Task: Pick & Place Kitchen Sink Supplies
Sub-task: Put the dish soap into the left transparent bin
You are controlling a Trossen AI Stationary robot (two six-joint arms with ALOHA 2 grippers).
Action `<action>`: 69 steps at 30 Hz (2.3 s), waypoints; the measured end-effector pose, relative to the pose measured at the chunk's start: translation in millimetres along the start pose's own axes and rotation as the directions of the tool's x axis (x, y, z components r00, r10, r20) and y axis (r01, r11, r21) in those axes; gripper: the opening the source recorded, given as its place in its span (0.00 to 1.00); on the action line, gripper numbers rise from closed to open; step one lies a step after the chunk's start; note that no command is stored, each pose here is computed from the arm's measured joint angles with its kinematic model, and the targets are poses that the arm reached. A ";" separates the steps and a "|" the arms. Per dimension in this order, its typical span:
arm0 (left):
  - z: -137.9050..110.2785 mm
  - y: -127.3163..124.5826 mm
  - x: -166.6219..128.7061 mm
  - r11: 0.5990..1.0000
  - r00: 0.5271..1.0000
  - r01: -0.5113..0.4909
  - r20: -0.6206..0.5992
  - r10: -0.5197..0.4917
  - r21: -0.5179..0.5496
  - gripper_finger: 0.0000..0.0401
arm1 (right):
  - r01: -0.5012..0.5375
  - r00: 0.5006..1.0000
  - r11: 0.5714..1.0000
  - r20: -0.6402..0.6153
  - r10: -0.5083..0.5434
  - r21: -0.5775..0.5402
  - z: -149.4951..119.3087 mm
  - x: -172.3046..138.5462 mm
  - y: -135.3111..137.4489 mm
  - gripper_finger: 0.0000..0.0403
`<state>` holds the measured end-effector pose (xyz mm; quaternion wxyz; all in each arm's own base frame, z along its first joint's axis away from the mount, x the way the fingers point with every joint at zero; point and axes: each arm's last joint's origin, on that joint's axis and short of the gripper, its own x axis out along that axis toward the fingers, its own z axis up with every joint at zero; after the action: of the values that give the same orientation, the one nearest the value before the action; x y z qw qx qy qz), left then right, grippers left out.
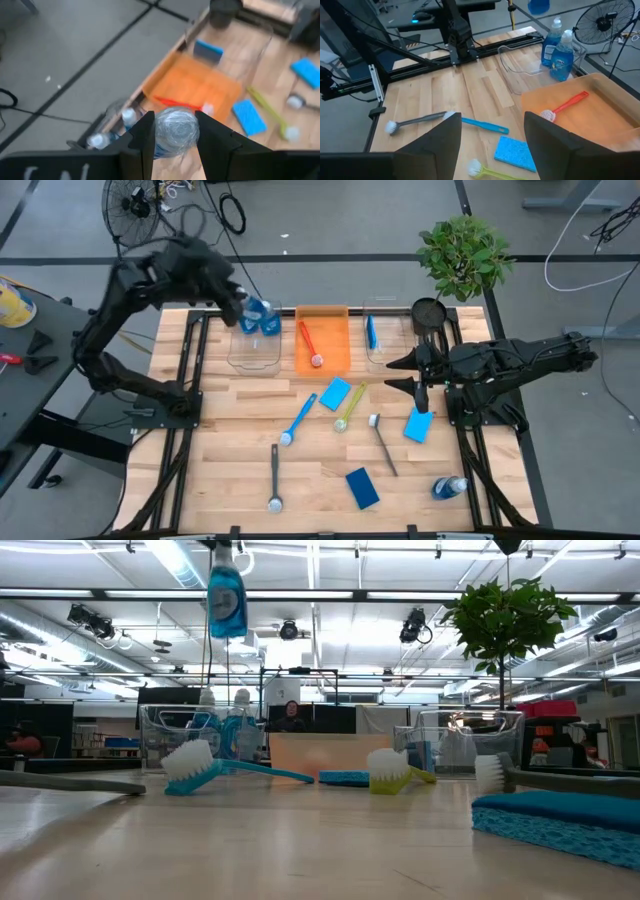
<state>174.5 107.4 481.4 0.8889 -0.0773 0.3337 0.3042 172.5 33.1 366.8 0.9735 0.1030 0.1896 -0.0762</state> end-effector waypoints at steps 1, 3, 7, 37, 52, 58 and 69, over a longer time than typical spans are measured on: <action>-4.8 -0.5 4.5 1.000 1.000 -0.001 -0.015 0.001 0.001 0.30 | 0.000 1.000 1.000 0.000 0.000 0.000 0.0 0.0 0.0 0.54; -16.9 -1.2 8.9 1.000 1.000 0.000 -0.029 0.000 0.001 0.30 | 0.000 1.000 1.000 0.000 0.000 0.000 0.0 0.0 0.0 0.54; -41.1 -3.1 19.8 1.000 1.000 0.004 -0.007 -0.004 -0.027 0.30 | 0.000 1.000 1.000 0.000 0.000 0.000 0.0 0.0 0.0 0.54; -156.0 15.8 121.3 0.989 0.984 -0.120 -0.142 0.107 -0.087 0.30 | 0.054 0.998 0.995 0.017 -0.056 0.082 0.9 0.6 -2.4 0.54; -159.1 43.0 120.6 0.951 0.980 -0.167 -0.149 0.132 -0.260 0.30 | 0.099 0.995 0.990 0.024 -0.102 0.101 3.4 2.8 -10.5 0.54; -158.8 44.8 120.6 0.924 0.981 -0.176 -0.144 0.133 -0.339 0.30 | 0.112 0.993 0.988 0.026 -0.116 0.108 4.1 3.4 -13.1 0.54; -158.3 41.4 127.6 0.980 0.990 -0.035 -0.140 0.008 -0.194 0.30 | 0.125 0.991 0.986 0.028 -0.129 0.113 4.8 4.0 -15.5 0.54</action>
<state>139.1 149.2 281.3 0.8483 -0.1817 0.3638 0.3392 174.9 16.5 367.0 0.9626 0.1434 0.1742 -0.1503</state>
